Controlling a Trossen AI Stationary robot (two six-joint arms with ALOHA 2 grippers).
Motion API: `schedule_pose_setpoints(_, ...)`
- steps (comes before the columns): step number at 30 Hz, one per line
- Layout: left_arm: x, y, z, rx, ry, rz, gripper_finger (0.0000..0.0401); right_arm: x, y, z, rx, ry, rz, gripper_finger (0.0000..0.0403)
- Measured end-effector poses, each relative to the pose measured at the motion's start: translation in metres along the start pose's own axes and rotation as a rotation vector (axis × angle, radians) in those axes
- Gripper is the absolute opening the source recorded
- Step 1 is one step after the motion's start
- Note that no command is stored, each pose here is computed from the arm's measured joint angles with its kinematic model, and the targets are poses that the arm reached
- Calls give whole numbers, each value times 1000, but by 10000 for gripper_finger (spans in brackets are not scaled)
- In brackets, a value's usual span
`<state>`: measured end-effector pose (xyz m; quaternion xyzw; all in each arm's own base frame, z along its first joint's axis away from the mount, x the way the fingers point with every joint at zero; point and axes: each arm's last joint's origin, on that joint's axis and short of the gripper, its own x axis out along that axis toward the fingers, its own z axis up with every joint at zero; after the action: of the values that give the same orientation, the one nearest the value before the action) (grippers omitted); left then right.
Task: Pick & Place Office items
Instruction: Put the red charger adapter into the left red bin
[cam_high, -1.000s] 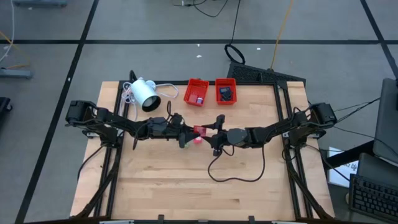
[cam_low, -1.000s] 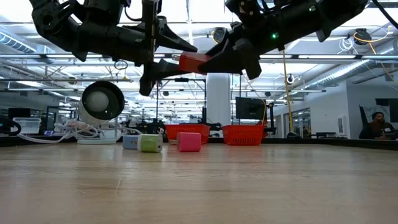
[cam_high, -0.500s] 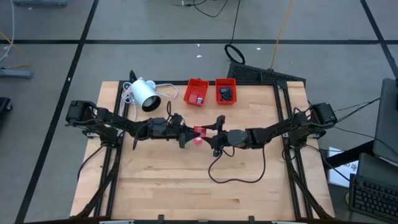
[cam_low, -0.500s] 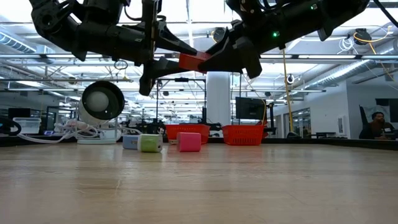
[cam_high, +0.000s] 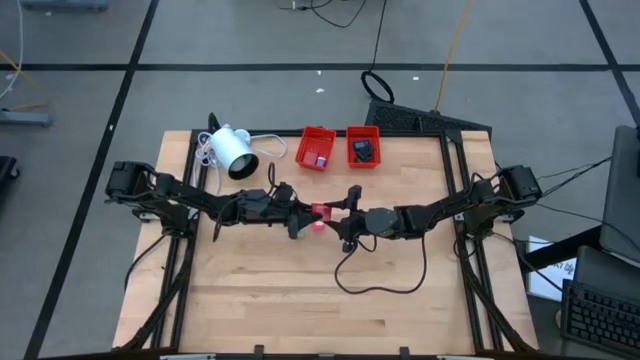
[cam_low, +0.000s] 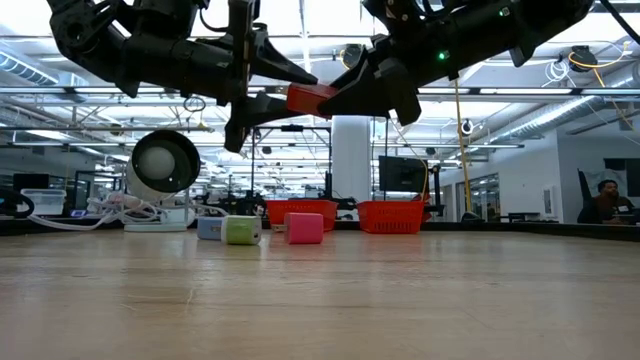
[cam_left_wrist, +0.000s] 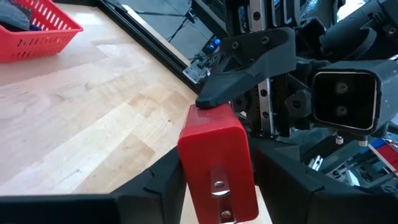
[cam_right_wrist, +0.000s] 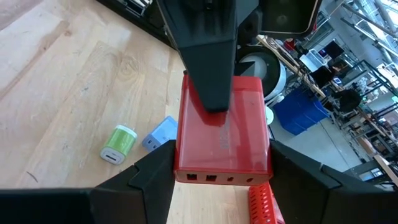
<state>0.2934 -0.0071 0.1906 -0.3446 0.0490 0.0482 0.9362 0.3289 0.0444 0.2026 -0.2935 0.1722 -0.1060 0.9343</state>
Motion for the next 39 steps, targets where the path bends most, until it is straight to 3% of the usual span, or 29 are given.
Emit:
schedule_pose_setpoints(8, 0, 0, 0, -8, -3, 8, 144, 0, 0, 0, -5, 2, 0, 215)
schedule_pose_setpoints(22, 0, 0, 0, 5, -4, 7, 180, 0, 0, 0, 4, 2, 4, 215)
schedule_pose_setpoints(33, 0, 0, 0, -12, -4, 8, 135, 0, 0, 0, -8, 5, 0, 215)
schedule_pose_setpoints(39, 0, 1, 1, 6, -4, 10, 138, -1, 2, 0, 20, 1, 4, 225)
